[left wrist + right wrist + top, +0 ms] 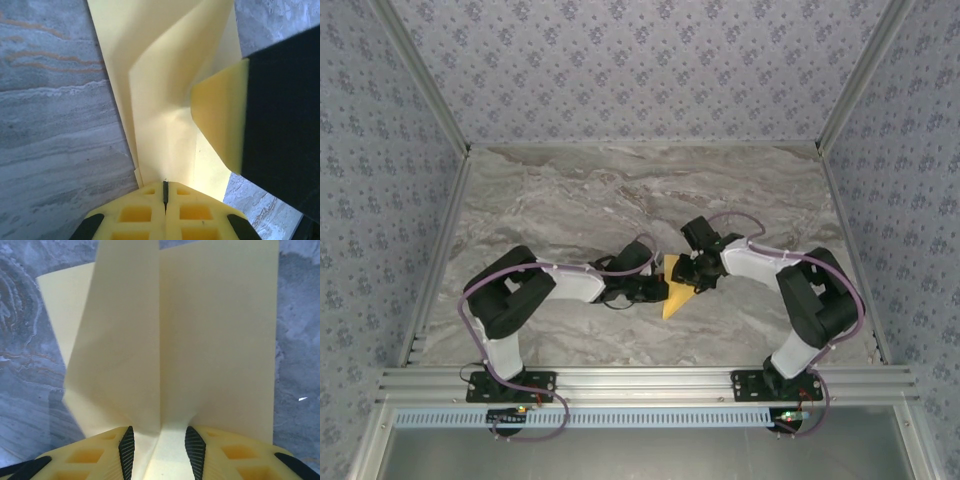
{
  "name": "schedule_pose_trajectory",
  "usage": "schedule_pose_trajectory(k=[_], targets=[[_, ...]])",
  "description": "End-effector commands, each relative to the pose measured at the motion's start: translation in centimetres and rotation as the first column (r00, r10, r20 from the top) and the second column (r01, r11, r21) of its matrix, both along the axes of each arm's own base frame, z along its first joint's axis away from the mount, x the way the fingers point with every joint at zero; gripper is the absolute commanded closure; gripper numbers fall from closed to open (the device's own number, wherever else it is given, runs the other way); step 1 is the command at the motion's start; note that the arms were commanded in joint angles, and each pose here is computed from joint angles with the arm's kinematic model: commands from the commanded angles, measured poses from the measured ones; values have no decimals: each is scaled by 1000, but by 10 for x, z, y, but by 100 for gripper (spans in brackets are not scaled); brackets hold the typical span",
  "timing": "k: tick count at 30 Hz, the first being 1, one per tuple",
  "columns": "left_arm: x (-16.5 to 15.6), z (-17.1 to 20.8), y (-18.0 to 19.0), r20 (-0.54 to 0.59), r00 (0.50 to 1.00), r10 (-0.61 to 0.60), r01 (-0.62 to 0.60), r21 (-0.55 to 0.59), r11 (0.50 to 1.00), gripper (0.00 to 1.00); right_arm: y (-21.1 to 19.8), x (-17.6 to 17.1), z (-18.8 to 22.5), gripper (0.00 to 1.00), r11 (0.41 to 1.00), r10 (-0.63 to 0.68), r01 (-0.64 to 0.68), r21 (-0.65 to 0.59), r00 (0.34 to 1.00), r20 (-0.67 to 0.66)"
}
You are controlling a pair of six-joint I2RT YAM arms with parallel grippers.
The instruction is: Fold a paper plane with a square sheet of paper (pick it up from the middle)
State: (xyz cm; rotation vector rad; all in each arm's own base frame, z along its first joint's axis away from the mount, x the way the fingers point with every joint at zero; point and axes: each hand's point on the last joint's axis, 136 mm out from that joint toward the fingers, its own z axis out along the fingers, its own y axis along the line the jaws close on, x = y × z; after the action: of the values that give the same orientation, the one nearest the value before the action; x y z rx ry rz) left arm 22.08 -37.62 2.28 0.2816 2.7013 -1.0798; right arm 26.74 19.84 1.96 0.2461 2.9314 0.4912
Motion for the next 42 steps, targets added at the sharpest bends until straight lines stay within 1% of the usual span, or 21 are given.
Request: schedule_pose_trajectory(k=[1,3,6,7,10,12,14,16,23,27,28,30,33,36,40,42], targets=[[-11,-22,11,-41,999,-20,24,109,994,100,-33,-17,0,60,995,-17,14,-97,999,-27],[-13,-23,12,-44,999,-24,29,123,992,100,-28,-11,21,60,999,-3,5,-39,999,33],[-13,-26,14,-47,999,-25,32,147,989,100,-15,-9,36,62,997,43,-49,58,995,91],[-13,-26,13,-47,999,-28,35,150,988,100,-11,-10,36,64,994,60,-69,82,993,100],[-14,-27,12,-46,998,-35,42,161,986,100,4,-14,30,79,978,104,-119,169,990,95],[-15,-28,11,-47,998,-39,47,168,985,100,14,-13,27,87,965,122,-140,220,988,96],[-15,-29,11,-47,998,-42,50,176,983,100,21,-10,24,93,957,130,-151,248,987,99],[-15,-30,12,-51,998,-41,50,184,982,100,21,-7,19,97,956,127,-147,253,988,93],[-16,-33,16,-57,998,-33,46,227,973,100,15,-15,-3,99,952,120,-131,276,991,54],[-17,-36,22,-64,998,-23,39,267,963,100,4,-24,-19,100,963,103,-102,251,995,11],[-17,-36,24,-65,998,-22,40,282,958,100,0,-26,-23,100,964,125,-127,233,992,21],[-18,-38,27,-73,997,-22,43,305,951,100,-9,-26,-28,100,972,110,-110,207,994,10],[-22,-41,32,-86,996,-25,52,332,942,100,-16,-20,-23,100,975,90,-94,200,996,30],[-23,-42,34,-90,996,-28,57,343,938,100,-16,-6,-4,99,972,71,-89,218,994,88],[-22,-41,33,-86,996,-29,56,340,939,100,-3,5,19,100,956,77,-118,269,984,159],[-22,-41,31,-84,996,-33,60,339,939,100,5,5,20,100,948,101,-145,284,981,165]])
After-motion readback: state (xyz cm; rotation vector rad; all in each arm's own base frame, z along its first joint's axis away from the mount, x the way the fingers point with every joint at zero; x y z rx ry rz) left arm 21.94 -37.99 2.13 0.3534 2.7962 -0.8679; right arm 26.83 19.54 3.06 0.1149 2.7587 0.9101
